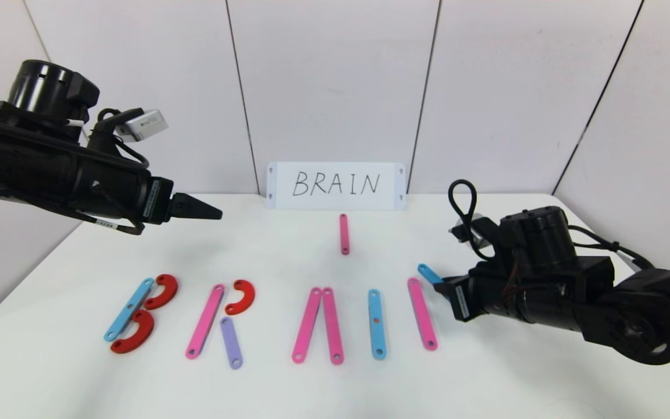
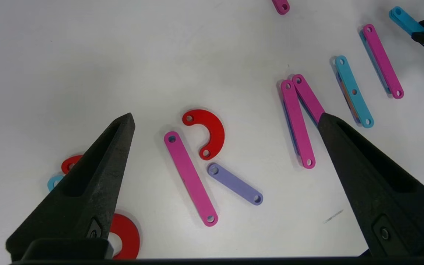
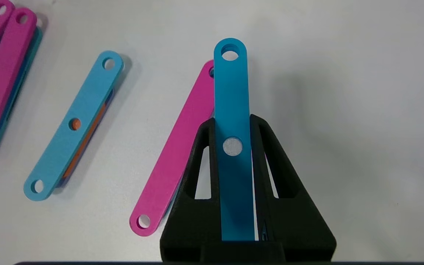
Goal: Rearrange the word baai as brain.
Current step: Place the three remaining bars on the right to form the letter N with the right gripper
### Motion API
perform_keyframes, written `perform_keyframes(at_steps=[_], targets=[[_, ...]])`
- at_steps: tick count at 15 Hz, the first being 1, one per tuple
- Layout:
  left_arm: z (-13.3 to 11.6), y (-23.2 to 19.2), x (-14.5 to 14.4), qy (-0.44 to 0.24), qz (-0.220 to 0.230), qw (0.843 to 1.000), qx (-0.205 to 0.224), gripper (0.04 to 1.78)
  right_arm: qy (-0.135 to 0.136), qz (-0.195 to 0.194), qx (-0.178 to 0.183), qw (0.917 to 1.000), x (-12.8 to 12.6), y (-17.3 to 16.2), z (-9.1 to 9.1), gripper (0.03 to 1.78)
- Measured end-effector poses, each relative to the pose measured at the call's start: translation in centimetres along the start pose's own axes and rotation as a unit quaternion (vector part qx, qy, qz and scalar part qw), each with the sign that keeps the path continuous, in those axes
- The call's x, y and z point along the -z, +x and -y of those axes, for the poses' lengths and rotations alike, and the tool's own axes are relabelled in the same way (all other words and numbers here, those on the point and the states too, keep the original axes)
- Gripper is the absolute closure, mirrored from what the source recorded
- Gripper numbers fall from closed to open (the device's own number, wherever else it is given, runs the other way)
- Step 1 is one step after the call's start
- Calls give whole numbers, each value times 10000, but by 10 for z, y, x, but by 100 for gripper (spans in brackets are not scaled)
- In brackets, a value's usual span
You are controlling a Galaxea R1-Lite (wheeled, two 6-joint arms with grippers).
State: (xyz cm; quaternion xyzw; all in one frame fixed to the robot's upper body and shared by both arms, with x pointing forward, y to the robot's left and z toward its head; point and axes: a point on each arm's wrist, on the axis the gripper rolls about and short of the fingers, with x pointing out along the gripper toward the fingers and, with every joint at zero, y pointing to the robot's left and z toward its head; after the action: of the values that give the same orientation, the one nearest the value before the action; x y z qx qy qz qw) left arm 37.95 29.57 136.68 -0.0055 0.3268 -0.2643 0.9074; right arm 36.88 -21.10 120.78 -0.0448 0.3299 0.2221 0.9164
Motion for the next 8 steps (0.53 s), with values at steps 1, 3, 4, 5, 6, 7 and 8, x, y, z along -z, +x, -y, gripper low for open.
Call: perform_keyframes(at_steps=[1, 3, 4, 5, 6, 7, 8], targets=[[0, 0, 0, 1, -1, 10000, 0, 8, 4, -39, -26, 10000, 3, 2, 1, 153], [0, 0, 0, -1, -8, 10000, 2, 8, 43, -121, -69, 9999, 7, 5, 5, 153], [1, 0, 0, 5, -10, 10000, 8, 8, 69, -174, -66, 9998, 9, 7, 7, 153], [1, 1, 0, 6, -15, 10000, 16, 8, 86, -224, -49, 9997, 11, 9, 9, 153], [1, 1, 1, 7, -25, 10000, 22, 8, 98, -265, -43, 9996, 13, 11, 10, 153], [2, 1, 0, 6, -26, 10000, 25, 8, 107, -300, -35, 9995, 14, 12, 10, 153], [2, 1, 1, 7, -29, 10000, 30, 8, 111, -295, -30, 9995, 15, 13, 11, 153]])
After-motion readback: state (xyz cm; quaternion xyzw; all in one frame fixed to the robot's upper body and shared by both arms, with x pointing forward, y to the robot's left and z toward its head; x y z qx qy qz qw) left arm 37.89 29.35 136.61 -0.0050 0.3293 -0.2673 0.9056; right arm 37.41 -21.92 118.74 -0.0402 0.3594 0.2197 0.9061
